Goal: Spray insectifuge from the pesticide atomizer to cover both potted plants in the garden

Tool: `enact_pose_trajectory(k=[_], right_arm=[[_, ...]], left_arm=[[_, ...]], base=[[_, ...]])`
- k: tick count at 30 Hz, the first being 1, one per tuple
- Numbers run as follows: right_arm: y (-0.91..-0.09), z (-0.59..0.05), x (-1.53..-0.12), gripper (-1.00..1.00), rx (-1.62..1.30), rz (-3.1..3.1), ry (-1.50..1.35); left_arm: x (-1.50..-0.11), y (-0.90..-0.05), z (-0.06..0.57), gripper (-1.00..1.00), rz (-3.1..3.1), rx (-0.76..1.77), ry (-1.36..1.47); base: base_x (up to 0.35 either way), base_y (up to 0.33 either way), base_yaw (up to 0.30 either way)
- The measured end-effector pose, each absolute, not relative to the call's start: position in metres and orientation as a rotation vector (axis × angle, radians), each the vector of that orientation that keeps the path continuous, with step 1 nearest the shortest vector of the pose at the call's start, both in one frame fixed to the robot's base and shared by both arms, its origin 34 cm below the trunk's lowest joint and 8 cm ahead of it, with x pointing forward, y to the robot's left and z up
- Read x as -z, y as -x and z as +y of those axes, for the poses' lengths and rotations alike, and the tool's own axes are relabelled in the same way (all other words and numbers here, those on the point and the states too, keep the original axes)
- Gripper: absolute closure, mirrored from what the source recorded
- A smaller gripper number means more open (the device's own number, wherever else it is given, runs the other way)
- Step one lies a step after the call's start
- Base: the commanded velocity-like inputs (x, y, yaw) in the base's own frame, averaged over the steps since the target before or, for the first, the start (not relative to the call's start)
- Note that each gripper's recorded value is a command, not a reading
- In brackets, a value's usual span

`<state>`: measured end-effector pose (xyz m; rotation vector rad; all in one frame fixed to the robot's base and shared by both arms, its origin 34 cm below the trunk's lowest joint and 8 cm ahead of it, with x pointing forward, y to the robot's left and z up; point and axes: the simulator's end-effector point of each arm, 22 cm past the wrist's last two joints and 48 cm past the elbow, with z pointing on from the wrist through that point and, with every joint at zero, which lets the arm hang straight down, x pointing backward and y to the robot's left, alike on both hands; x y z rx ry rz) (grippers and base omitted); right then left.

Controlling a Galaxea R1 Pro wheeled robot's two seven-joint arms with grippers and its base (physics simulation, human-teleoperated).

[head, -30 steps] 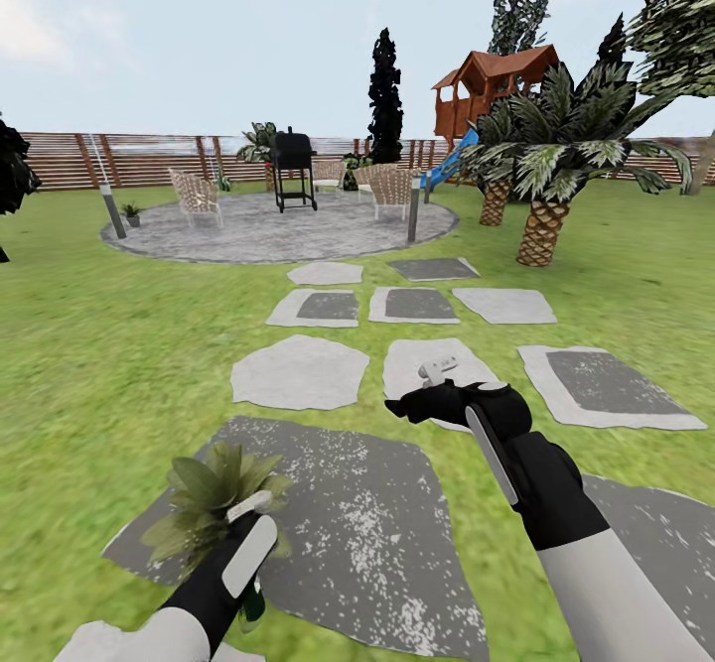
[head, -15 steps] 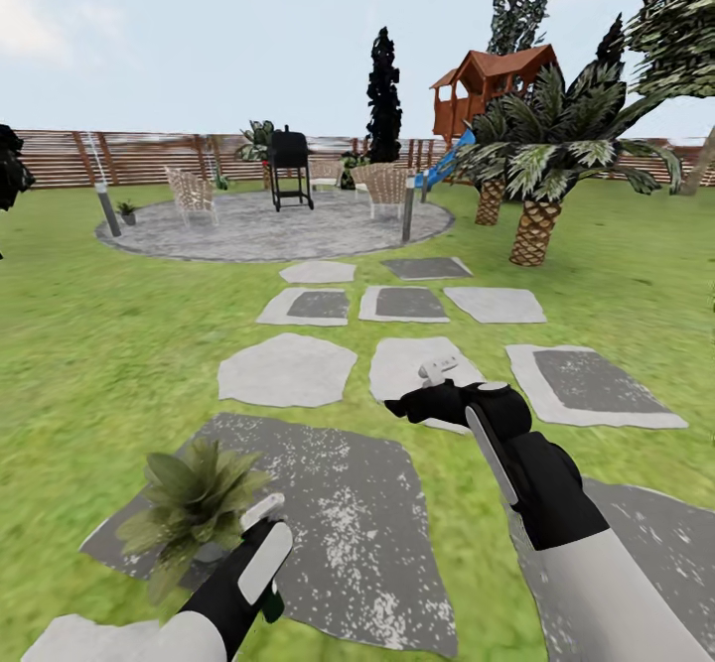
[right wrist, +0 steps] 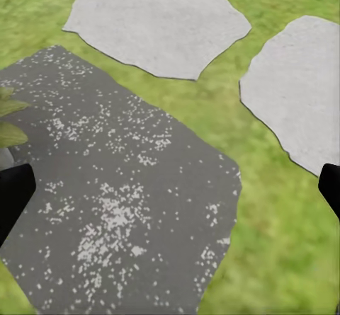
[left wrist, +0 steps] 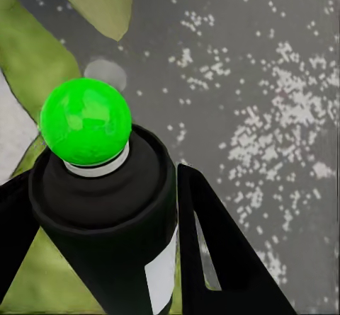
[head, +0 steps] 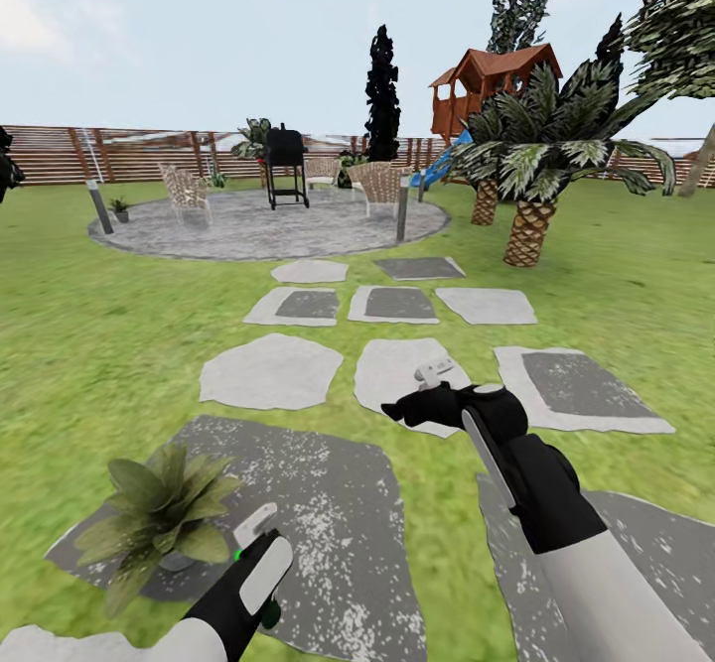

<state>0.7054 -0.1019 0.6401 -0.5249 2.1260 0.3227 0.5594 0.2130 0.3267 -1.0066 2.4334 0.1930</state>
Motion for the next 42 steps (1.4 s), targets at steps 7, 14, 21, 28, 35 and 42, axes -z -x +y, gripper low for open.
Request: enact_pose_trajectory(k=[7, 14, 21, 28, 35, 42], right_arm=[[-0.705, -0.101, -0.64, -1.0, -0.322, 2.126, 0.529], [-0.705, -0.101, -0.64, -1.0, -0.322, 2.125, 0.529], [-0.705, -0.101, -0.64, -1.0, -0.322, 2.127, 0.529], [-0.705, -0.101, -0.639, -1.0, -0.322, 2.127, 0.529], [-0.705, -0.101, -0.64, -1.0, -0.323, 2.127, 0.529], [-0.705, -0.101, -0.64, -1.0, -0.323, 2.127, 0.529]], left_arm=[[-0.317, -0.542, 0.224, 1.0, 2.355, -0.222, 1.216], [-0.316, -0.547, 0.219, 1.0, 2.349, -0.178, 1.195], [-0.311, -0.547, 0.215, 1.0, 2.354, -0.149, 1.178], [-0.303, -0.537, 0.221, 1.0, 2.371, -0.176, 1.19], [-0.299, -0.531, 0.226, 1.0, 2.381, -0.202, 1.18], [-0.307, -0.541, 0.225, 1.0, 2.369, -0.192, 1.167]], base=[[0.0, 0.0, 0.0], [0.044, 0.0, 0.0], [0.076, 0.0, 0.0], [0.0, 0.0, 0.0], [0.0, 0.0, 0.0], [0.0, 0.0, 0.0]])
